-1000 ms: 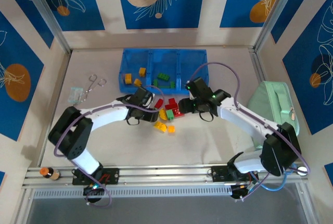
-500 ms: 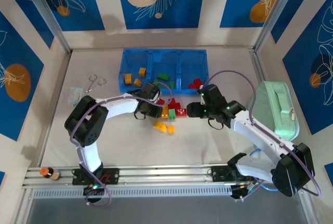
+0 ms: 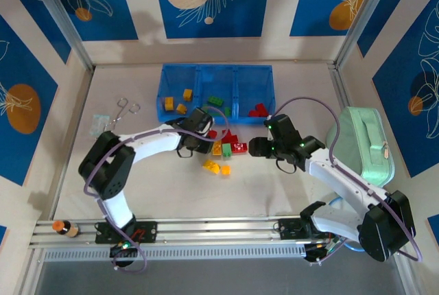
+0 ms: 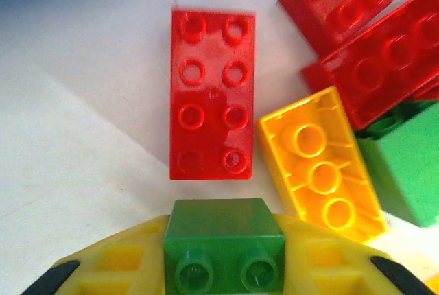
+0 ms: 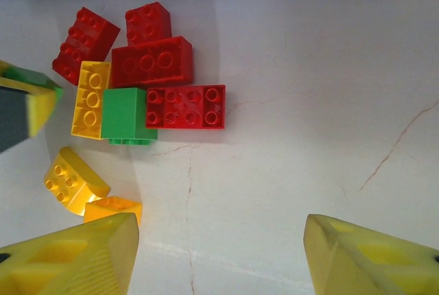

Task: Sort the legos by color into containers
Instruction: Pick up the lego from the center of the table, then place the lego in the container.

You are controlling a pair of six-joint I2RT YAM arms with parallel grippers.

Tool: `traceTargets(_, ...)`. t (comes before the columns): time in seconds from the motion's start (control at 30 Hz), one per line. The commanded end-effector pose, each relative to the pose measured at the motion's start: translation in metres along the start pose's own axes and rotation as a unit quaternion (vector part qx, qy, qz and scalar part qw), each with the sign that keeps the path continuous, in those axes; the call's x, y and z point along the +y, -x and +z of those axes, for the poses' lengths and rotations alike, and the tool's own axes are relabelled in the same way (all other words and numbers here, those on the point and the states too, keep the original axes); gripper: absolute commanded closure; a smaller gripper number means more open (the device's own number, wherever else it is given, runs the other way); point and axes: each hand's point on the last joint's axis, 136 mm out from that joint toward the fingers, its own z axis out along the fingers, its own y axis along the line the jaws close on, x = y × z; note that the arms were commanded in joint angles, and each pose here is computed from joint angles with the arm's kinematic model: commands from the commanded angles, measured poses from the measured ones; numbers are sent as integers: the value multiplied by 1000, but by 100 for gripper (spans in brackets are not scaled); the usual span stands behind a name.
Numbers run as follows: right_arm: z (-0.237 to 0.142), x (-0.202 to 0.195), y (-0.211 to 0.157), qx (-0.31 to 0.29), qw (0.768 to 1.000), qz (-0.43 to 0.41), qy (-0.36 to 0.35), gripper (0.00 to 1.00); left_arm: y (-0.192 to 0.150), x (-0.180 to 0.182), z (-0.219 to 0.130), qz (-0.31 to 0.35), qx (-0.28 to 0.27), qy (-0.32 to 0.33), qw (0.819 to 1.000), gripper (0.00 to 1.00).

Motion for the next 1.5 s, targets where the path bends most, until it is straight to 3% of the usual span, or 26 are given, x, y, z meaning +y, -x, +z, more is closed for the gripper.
traceTargets(0.0,5,-1,-7,23,999,21,11,35,29,0,-28,4,-43,14,999,72)
traceTargets(0.37,3,-3,-21,36,999,33,21,35,117,6,-24,20,-65,32,997,71)
traceTargets(0.73,-7,-9,-29,27,999,40,21,34,167,26,-3,4,-64,42,997,64)
traceTargets(0.83,-9,-7,-28,25,999,40,25,34,179,29,-5,-1,-66,42,997,56)
traceTargets(0.93,-13,-5,-25,21,999,37,29,34,187,25,-17,-1,-73,39,997,36)
traceTargets(1.2,-21,6,-22,23,999,13,31,32,165,4,-70,-9,-120,11,993,33)
traceTargets(1.47,-11,39,-27,59,998,-31,19,37,73,-2,-81,-68,-129,-17,989,33)
